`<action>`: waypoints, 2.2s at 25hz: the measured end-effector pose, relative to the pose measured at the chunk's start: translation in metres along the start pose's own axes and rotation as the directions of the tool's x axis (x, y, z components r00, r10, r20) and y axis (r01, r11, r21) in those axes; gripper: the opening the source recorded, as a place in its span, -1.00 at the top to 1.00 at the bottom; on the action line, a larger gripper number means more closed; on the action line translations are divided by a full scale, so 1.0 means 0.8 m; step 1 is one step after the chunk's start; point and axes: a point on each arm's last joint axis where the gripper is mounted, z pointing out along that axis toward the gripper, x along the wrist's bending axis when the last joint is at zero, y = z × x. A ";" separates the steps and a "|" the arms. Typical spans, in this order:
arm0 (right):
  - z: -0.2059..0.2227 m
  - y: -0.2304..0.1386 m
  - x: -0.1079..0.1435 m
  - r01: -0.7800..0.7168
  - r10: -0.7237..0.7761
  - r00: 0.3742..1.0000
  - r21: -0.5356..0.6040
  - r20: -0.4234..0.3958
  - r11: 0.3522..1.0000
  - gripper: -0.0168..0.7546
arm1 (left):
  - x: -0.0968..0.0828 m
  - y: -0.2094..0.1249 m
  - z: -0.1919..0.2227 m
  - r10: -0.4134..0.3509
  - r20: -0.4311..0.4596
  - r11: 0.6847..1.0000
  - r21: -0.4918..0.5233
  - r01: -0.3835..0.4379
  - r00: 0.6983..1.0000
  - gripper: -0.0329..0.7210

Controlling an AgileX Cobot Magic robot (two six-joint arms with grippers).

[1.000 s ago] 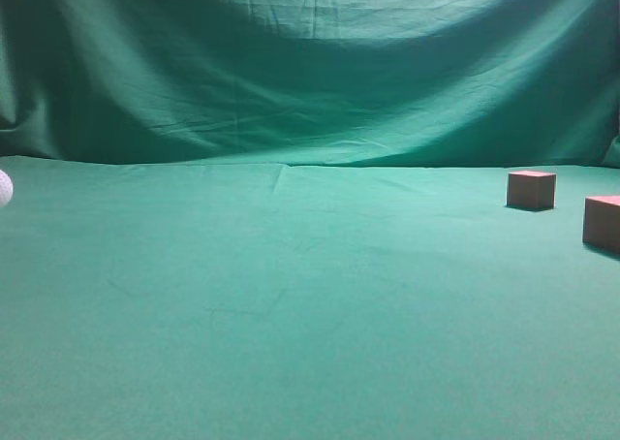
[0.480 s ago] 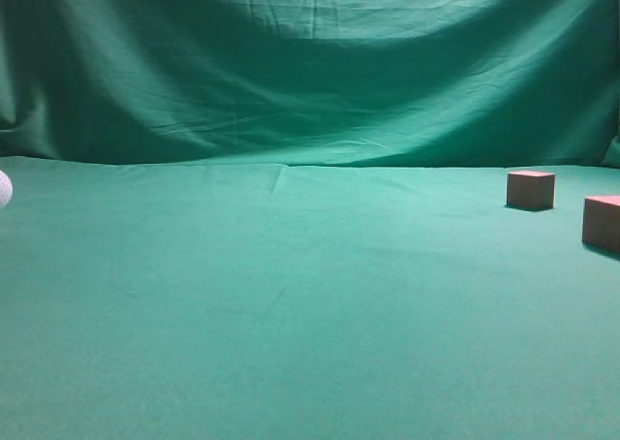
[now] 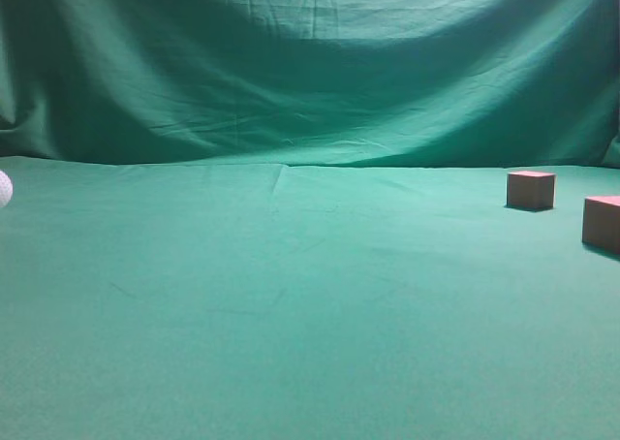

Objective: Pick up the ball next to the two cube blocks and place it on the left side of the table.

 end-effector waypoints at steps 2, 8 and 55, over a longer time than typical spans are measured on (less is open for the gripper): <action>-0.015 -0.020 0.001 -0.003 0.003 1.000 -0.003 -0.006 1.000 0.96 | 0.000 0.000 0.000 0.000 0.000 1.000 0.000 0.000 1.000 0.91; -0.044 -0.055 0.001 0.006 -0.006 1.000 -0.018 -0.004 1.000 0.96 | 0.000 0.000 0.000 0.000 0.000 1.000 0.000 0.000 1.000 0.91; -0.002 -0.307 -0.049 0.002 0.136 0.940 -0.406 0.311 0.914 0.96 | 0.000 0.000 0.000 0.000 0.000 1.000 0.000 0.000 1.000 0.91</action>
